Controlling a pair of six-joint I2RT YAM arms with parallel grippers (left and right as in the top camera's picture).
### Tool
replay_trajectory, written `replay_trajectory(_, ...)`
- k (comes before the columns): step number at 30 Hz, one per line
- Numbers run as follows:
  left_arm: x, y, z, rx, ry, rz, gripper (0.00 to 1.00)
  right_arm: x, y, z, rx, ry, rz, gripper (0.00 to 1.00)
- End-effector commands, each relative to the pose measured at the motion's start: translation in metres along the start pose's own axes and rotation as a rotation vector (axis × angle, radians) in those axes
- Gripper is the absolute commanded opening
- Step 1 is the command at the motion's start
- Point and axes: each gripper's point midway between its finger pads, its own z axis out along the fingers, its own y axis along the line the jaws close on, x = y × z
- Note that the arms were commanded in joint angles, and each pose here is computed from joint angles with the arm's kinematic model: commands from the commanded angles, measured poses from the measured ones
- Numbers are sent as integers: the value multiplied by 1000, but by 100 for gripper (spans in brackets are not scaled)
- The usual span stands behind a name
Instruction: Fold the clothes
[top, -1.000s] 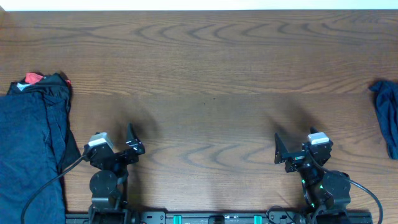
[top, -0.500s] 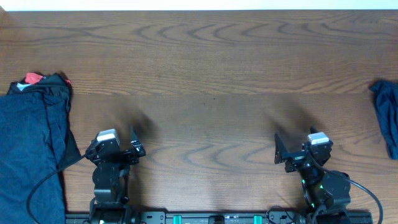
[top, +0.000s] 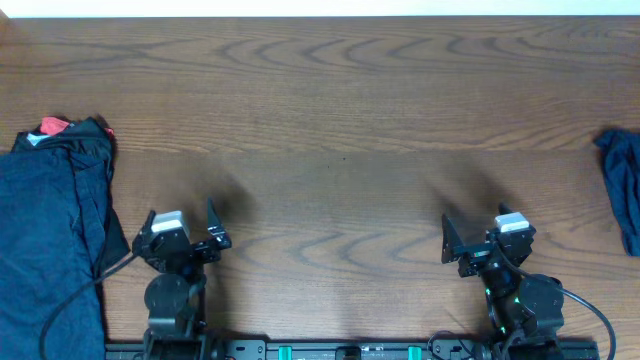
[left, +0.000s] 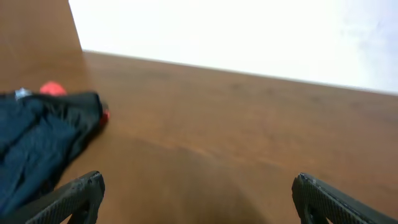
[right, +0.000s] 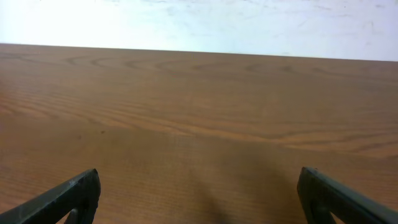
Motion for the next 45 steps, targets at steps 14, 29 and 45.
replay_trajectory(14,1,1,-1,-8,-7,296,98,1,3,0,-15,-1,-2,99)
replay_trajectory(29,10,-7,0,28,-3,402,98,1,3,0,-15,-1,-2,99)
replay_trajectory(45,10,-7,0,29,2,79,98,1,3,0,-15,-1,-2,99)
